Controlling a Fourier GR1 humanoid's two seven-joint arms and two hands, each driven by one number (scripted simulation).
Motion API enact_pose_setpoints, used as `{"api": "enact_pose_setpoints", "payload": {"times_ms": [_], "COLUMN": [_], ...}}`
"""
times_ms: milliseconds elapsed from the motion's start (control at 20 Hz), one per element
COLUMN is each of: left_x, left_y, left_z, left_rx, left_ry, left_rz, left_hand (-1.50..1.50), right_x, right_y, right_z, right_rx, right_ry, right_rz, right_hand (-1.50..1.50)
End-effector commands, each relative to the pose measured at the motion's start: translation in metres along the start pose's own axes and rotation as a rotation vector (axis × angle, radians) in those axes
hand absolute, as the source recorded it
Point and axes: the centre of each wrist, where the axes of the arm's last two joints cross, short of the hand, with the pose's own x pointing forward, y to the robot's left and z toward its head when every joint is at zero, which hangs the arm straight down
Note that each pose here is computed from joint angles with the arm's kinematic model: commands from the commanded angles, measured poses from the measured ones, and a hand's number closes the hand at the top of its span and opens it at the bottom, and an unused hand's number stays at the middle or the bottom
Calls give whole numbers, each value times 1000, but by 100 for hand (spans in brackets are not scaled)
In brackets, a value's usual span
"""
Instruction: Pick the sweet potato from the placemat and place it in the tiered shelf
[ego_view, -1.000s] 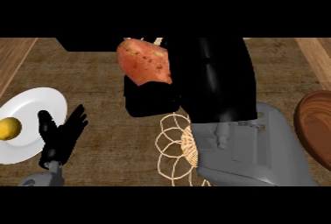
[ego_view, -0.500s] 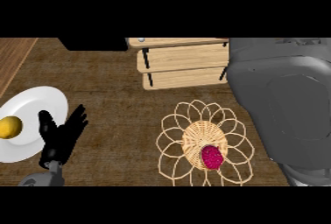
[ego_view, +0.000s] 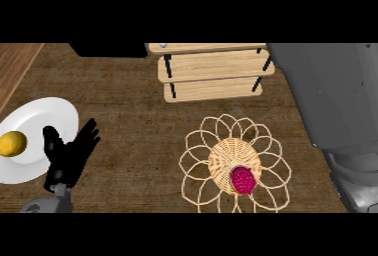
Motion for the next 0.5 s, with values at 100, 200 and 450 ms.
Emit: {"api": "enact_pose_setpoints", "payload": {"times_ms": [100, 200, 450], "left_x": [9, 0, -7], "left_y": [2, 2, -6], "left_z": [11, 1, -1], "left_rx": [-5, 5, -25], "left_ry": [-1, 1, -8], "left_rz": [-20, -4, -1], "left_hand": [0, 0, 0], "right_x": [-9, -40, -47], "right_y": [9, 10, 27], "right_z": [-26, -40, -52], "right_rx": [3, -9, -9], "right_ry": [3, 0, 2], "right_rz": [41, 42, 80], "right_hand": [150, 150, 150]}}
